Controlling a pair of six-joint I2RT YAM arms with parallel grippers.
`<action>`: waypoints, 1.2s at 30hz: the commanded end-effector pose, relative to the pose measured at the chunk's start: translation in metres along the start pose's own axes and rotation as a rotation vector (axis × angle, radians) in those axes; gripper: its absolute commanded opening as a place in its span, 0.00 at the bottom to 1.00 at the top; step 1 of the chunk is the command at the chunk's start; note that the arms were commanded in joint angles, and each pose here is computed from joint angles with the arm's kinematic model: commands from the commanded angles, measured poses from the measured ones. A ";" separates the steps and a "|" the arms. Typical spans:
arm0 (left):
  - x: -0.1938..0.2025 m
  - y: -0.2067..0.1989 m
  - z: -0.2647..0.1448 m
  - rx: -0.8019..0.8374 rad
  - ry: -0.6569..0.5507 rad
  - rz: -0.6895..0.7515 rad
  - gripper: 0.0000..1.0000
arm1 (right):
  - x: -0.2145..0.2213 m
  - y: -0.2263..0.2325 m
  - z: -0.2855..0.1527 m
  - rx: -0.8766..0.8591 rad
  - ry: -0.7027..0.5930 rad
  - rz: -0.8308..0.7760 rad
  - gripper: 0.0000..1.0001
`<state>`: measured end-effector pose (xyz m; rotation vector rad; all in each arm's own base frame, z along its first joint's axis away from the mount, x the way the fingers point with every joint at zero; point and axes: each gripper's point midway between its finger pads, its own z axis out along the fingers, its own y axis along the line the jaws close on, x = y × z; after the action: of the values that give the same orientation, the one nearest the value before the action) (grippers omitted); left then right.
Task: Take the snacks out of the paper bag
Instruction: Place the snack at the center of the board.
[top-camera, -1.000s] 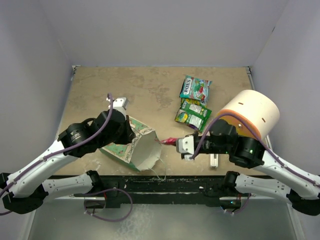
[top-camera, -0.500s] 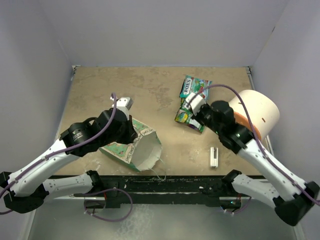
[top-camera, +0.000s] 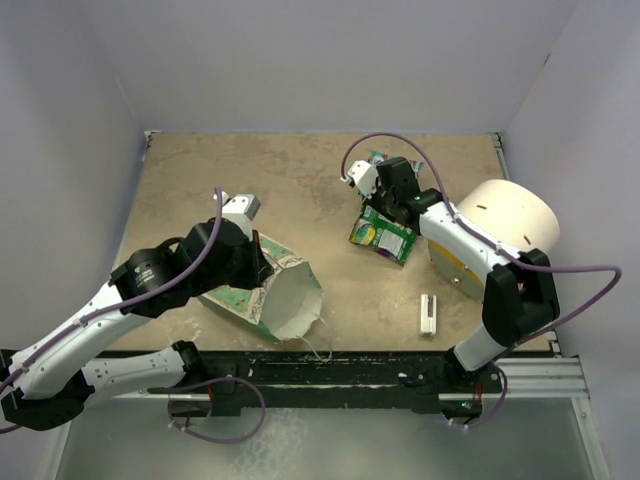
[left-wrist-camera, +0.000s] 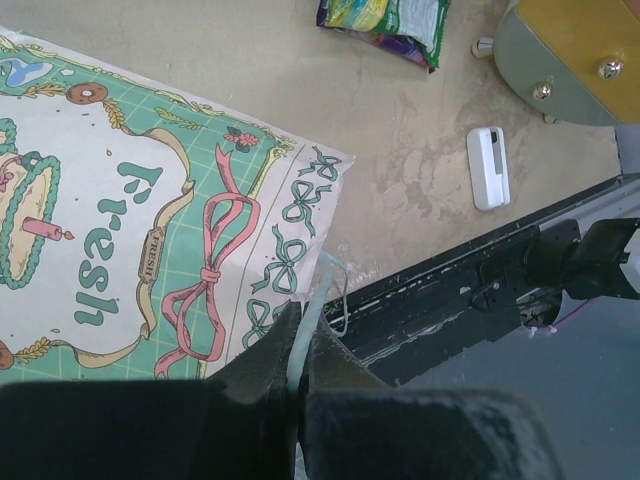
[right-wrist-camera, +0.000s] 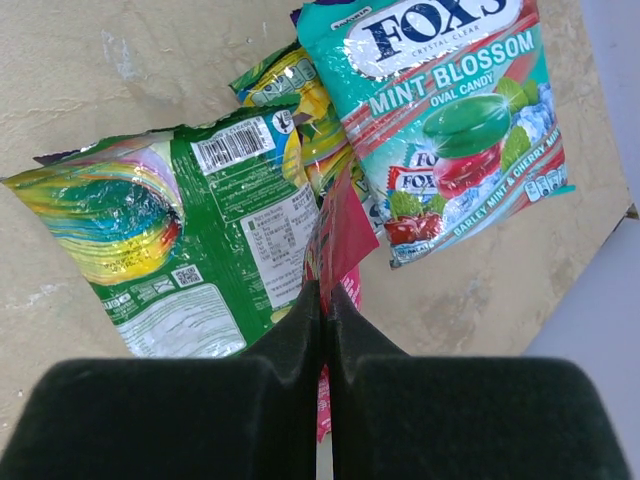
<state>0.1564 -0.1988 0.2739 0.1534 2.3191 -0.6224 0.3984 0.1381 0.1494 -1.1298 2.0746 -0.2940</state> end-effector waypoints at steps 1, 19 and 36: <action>-0.018 -0.009 -0.009 0.041 -0.062 -0.011 0.00 | -0.008 -0.008 0.004 0.011 0.001 -0.002 0.00; -0.016 -0.005 -0.005 0.013 -0.052 0.007 0.00 | 0.006 0.056 0.029 -0.205 -0.016 0.120 0.24; -0.013 -0.009 0.000 0.023 -0.032 0.008 0.00 | -0.050 0.043 -0.052 -0.248 -0.322 0.201 0.57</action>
<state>0.1587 -0.2010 0.2680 0.1584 2.3391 -0.5977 0.3615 0.1850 0.1431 -1.0440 2.0806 0.1485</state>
